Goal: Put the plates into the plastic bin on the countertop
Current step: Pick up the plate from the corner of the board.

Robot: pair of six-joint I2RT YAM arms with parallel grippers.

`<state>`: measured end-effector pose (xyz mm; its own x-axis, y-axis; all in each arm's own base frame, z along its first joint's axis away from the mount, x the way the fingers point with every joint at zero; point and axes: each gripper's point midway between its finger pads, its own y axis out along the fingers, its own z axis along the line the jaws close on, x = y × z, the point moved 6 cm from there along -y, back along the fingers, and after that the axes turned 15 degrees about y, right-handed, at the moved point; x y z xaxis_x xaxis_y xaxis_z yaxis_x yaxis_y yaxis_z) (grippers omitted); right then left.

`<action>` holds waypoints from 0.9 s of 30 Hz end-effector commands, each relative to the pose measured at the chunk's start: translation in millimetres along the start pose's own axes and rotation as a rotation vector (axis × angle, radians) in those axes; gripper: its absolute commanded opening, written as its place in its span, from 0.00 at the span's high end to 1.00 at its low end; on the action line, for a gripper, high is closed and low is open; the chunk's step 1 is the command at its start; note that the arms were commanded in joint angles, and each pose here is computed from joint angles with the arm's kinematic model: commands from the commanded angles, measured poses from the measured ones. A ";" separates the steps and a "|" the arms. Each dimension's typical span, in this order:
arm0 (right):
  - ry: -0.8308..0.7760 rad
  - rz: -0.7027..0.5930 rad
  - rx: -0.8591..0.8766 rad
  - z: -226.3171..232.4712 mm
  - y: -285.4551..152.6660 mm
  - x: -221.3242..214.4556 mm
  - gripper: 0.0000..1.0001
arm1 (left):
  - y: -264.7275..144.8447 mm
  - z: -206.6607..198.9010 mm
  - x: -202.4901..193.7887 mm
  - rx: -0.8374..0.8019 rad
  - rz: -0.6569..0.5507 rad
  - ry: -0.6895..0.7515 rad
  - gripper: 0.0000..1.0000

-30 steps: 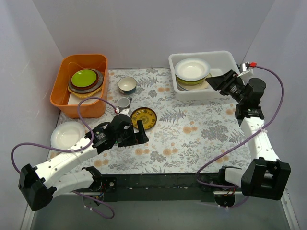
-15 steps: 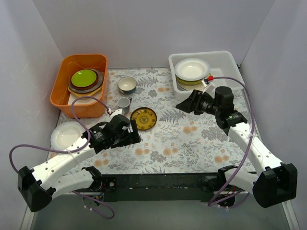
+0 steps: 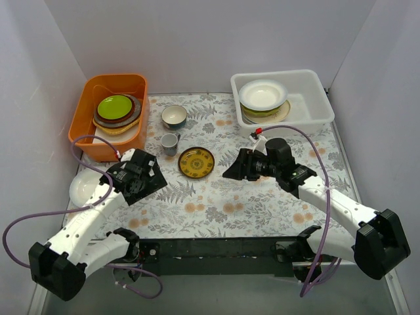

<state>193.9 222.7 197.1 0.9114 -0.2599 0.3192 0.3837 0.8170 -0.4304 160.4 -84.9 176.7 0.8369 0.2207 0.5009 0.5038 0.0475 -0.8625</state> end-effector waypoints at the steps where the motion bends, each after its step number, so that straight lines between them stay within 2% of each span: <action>1: -0.020 -0.030 0.027 0.6 2.5 -1.0 0.30 | -3.7 20.0 9.5 0.127 0.001 -0.021 0.02; 7: 0.001 -0.004 0.006 -15.6 3.7 -12.9 0.30 | -1.5 29.1 29.2 0.288 0.011 -0.044 0.02; 15: 0.020 0.010 0.007 -27.6 5.3 -22.3 0.30 | 11.4 32.7 45.0 0.385 0.018 0.096 0.02; 20: 0.020 0.019 0.017 -30.5 6.9 -24.9 0.30 | 10.8 27.6 55.1 0.308 -0.056 0.107 0.02; 23: 0.023 0.032 0.027 -31.2 9.0 -26.3 0.30 | 6.6 21.8 72.7 0.270 -0.145 0.138 0.02; 27: 0.027 0.041 0.036 -32.8 10.5 -28.1 0.30 | 1.2 32.3 88.7 0.357 -0.227 0.232 0.02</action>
<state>177.0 217.0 152.9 0.9324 -0.2540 0.2571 0.3490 0.8175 -0.4582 210.2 -46.8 190.7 0.8399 0.0615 0.5393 0.4890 0.3452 -0.8010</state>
